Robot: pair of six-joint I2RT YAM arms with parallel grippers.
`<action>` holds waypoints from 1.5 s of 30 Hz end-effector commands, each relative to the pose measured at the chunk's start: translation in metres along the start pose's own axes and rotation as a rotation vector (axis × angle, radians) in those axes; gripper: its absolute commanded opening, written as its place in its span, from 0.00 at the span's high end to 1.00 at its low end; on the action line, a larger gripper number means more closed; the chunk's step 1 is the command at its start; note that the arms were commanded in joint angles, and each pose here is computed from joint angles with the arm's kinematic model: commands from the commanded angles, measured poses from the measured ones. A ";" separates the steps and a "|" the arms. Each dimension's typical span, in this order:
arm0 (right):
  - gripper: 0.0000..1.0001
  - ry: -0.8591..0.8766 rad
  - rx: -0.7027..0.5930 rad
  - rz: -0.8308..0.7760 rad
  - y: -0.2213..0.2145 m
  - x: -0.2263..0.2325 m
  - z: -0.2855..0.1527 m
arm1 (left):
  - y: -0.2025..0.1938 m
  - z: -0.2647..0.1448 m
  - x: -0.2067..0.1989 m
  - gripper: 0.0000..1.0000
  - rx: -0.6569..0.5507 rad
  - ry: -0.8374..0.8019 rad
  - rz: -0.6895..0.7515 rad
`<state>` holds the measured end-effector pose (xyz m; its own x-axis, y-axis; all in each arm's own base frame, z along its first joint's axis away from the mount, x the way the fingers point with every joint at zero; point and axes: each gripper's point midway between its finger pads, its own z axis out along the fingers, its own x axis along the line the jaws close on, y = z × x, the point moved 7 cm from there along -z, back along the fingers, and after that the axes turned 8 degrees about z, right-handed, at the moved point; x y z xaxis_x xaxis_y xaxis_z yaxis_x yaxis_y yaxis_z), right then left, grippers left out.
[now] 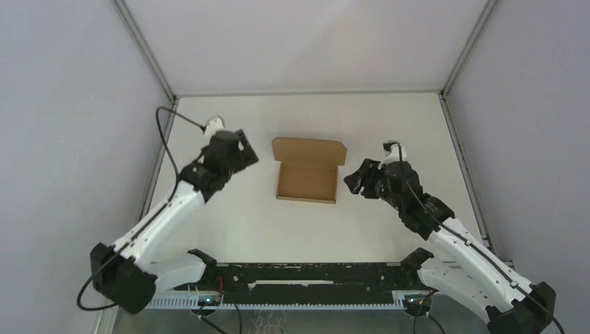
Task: Fold the paper box
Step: Adjust the paper box at the center of the board, then pick up the product from the center of the board.
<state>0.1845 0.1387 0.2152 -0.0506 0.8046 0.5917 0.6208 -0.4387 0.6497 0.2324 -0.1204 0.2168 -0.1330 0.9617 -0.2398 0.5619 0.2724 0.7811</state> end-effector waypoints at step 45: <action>0.38 0.199 0.351 -0.173 -0.077 0.016 0.012 | 0.098 0.255 0.097 0.15 0.415 0.001 0.388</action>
<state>0.1412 0.1827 0.1670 -0.2929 0.7565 0.5847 0.8337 -0.0973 0.5435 0.4640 -0.0076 0.1038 0.1169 0.9922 0.0440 0.8745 -0.1238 0.4689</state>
